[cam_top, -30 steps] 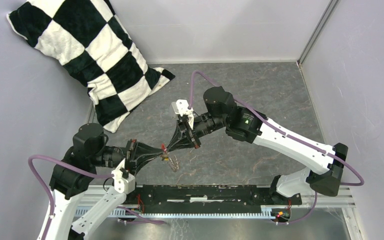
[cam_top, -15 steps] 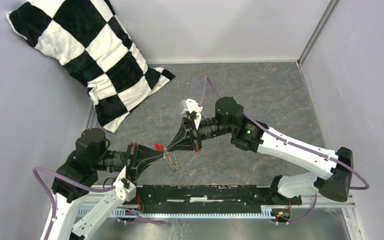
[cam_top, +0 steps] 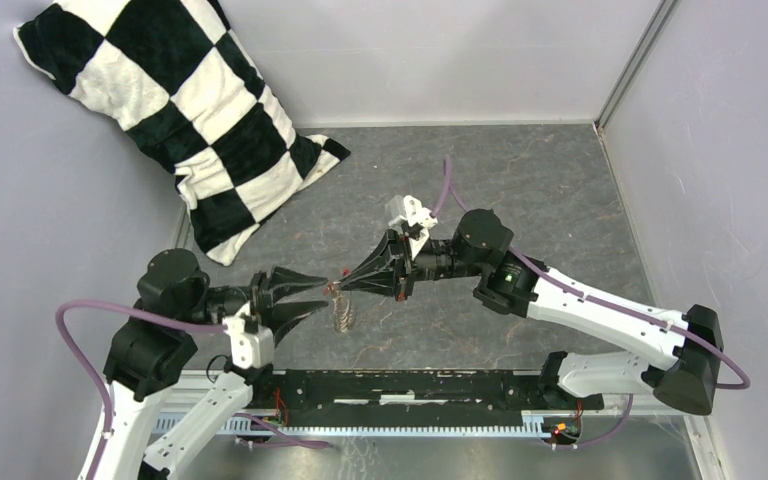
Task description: Put the keys on the keyring
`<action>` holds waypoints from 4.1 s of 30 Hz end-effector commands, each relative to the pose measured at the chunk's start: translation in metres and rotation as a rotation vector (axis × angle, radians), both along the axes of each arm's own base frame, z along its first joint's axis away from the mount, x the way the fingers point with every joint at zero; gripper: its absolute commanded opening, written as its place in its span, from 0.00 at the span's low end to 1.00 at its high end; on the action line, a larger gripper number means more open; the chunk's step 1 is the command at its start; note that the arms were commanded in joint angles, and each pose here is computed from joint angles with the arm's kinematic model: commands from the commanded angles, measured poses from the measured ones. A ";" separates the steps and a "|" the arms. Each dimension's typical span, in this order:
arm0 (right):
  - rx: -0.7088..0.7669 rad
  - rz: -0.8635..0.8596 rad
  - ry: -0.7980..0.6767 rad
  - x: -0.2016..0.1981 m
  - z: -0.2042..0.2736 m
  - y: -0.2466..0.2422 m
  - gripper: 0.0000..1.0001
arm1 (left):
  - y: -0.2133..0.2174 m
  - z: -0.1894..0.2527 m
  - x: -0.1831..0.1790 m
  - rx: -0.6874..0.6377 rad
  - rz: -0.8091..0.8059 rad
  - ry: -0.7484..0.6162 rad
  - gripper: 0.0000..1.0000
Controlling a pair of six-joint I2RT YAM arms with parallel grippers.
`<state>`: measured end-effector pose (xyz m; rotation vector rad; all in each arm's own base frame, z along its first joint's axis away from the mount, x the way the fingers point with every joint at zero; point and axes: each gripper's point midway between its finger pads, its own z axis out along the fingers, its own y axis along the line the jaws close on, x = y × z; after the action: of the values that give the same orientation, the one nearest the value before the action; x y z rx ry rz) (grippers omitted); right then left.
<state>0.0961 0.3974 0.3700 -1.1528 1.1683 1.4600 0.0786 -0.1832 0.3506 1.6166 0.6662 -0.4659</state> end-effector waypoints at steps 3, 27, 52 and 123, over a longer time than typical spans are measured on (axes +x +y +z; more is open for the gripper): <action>0.135 -0.052 -0.105 0.001 0.031 -0.014 0.01 | -0.007 0.054 0.015 -0.219 0.128 0.310 0.42; 0.090 -0.151 -0.220 0.015 0.036 -0.010 0.01 | -0.014 0.038 0.012 -0.144 0.120 0.563 0.35; 0.048 -0.166 -0.241 0.013 0.034 -0.010 0.18 | -0.014 0.019 0.025 -0.095 0.175 0.608 0.02; 0.095 -0.131 -0.254 0.008 0.039 -0.020 0.00 | -0.013 0.024 0.016 -0.070 0.123 0.547 0.36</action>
<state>0.1013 0.3774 0.3525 -1.3161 1.1587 1.1678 0.1017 -0.1930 0.3562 1.3767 1.1938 -0.8085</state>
